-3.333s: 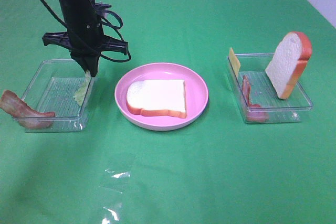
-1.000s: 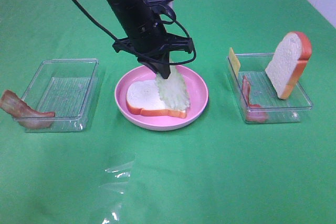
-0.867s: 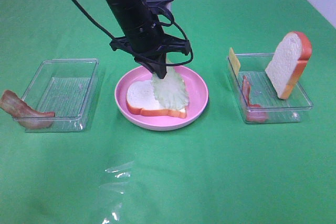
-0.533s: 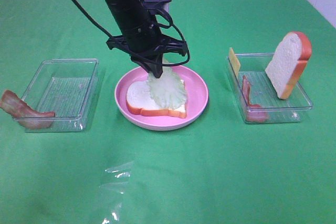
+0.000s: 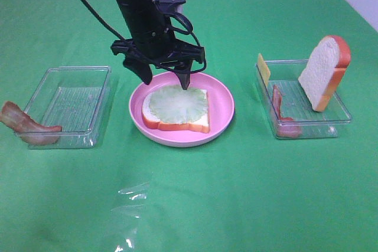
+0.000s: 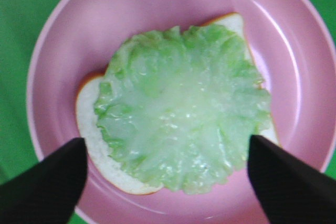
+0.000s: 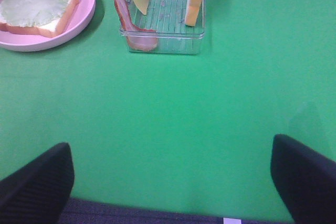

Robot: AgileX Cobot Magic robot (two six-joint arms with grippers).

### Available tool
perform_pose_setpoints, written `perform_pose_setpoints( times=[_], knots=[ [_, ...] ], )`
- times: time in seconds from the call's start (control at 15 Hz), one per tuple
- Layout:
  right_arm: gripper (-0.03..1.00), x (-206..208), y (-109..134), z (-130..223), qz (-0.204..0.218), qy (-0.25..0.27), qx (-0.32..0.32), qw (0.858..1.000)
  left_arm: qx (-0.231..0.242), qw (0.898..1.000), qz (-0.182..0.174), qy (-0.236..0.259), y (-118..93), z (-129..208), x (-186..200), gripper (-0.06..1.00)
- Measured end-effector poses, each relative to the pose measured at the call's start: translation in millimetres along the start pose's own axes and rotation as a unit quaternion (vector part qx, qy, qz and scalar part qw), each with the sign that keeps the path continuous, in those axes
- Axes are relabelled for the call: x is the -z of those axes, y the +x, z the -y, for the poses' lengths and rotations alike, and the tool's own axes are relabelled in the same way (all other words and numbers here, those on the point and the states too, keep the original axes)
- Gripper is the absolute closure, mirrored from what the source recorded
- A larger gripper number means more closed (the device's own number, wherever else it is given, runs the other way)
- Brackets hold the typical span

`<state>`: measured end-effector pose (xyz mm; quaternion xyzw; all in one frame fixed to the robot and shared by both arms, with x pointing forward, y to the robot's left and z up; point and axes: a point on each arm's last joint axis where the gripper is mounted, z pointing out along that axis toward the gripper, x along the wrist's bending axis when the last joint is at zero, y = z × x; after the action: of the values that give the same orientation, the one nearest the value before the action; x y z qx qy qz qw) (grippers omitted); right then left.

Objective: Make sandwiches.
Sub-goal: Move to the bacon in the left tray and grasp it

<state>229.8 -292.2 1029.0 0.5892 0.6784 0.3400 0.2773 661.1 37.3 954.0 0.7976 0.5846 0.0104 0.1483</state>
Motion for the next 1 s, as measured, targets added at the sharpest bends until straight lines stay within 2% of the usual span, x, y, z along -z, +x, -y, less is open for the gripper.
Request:
perform_pose_setpoints(
  times=[0.07, 0.13, 0.27, 0.4, 0.53, 0.67, 0.87, 1.0],
  knots=[
    [-0.01, 0, 0, 0, 0.000, 0.000, 0.000, 1.000, 0.004, 1.000, -0.018, 0.004, 3, 1, 1, 0.04],
    [-0.01, 0, 0, 0, 0.000, 0.000, 0.000, 1.000, 0.004, 0.999, -0.032, 0.007, 5, 2, 6, -0.01],
    [-0.01, 0, 0, 0, -0.002, 0.000, -0.001, 1.000, 0.001, 0.999, -0.043, 0.018, 5, 1, 23, -0.04],
    [-0.01, 0, 0, 0, -0.002, 0.000, -0.001, 1.000, -0.007, 0.999, -0.043, 0.009, 3, -3, 35, -0.04],
    [-0.01, 0, 1, 0, -0.003, 0.000, -0.001, 1.000, -0.023, 0.999, -0.031, -0.014, 0, -7, 55, -0.04],
    [-0.01, 0, 1, 0, -0.003, 0.000, -0.001, 1.000, -0.040, 0.999, -0.029, -0.014, 0, 5, 78, -0.04],
    [-0.01, 0, 1, 0, -0.003, 0.000, -0.001, 1.000, -0.027, 0.999, -0.042, -0.011, 22, 31, 116, -0.04],
    [-0.01, 0, 1, 0, -0.003, -0.001, -0.001, 1.000, 0.015, 0.998, -0.060, -0.014, 62, 48, 142, -0.04]
  ],
)
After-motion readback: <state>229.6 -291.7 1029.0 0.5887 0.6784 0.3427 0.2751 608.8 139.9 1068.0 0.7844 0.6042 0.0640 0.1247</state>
